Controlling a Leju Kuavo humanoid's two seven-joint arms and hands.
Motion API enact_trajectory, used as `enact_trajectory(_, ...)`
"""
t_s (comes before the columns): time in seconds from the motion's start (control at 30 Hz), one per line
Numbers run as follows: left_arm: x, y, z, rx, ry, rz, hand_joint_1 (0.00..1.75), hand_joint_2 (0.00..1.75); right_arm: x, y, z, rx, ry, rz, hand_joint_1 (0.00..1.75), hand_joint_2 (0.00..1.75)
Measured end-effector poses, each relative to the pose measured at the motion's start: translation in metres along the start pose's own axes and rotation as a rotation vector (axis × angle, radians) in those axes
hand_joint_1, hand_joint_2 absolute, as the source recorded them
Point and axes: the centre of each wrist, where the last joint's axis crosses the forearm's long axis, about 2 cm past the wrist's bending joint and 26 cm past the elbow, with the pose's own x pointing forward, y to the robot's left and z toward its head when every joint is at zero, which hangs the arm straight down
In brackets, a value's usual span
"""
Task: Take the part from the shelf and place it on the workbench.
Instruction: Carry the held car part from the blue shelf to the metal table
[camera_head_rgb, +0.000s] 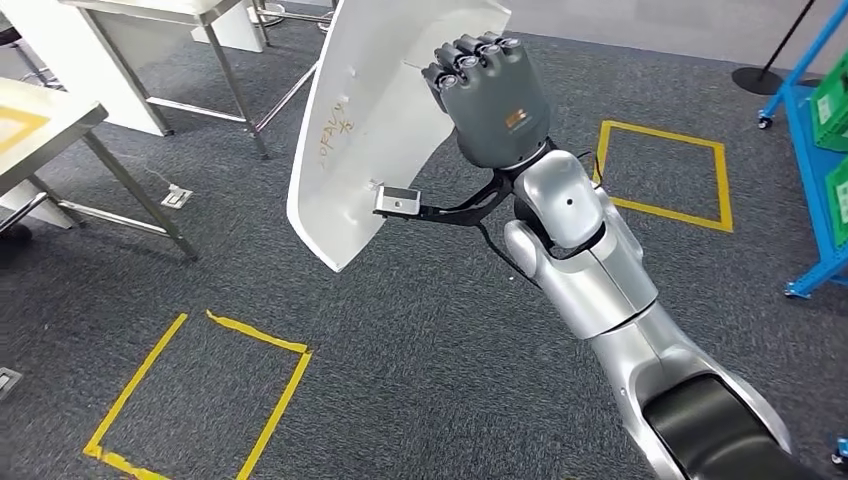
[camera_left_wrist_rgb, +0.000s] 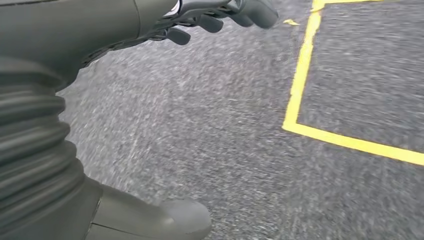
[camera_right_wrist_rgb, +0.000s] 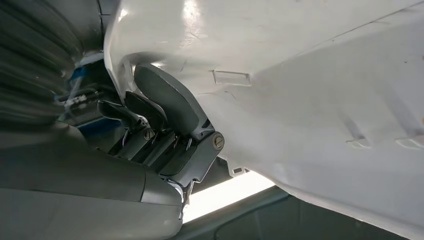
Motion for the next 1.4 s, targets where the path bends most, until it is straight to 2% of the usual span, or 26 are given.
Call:
enact_trajectory(0.3,0.002,0.000,-0.001,-0.010,-0.018,-0.009,0.00,1.75,-0.001,0.001,0.002,0.011,0.003,0.002,1.75,1.75)
enact_trajectory(0.43,0.006,-0.002,-0.002,-0.021,-0.023,-0.009,0.00,1.75,-0.002,0.009,0.014,0.043,0.008,0.000,1.75,1.75)
enact_trajectory(1.03,0.001,-0.002,0.000,-0.028,-0.012,-0.013,0.00,1.75,0.003,0.015,0.026,0.065,0.017,-0.021,1.75,1.75)
enact_trajectory(1.4,-0.002,0.006,-0.003,-0.039,0.008,0.360,0.00,1.75,0.000,0.018,0.031,0.076,0.035,-0.020,1.75,1.75)
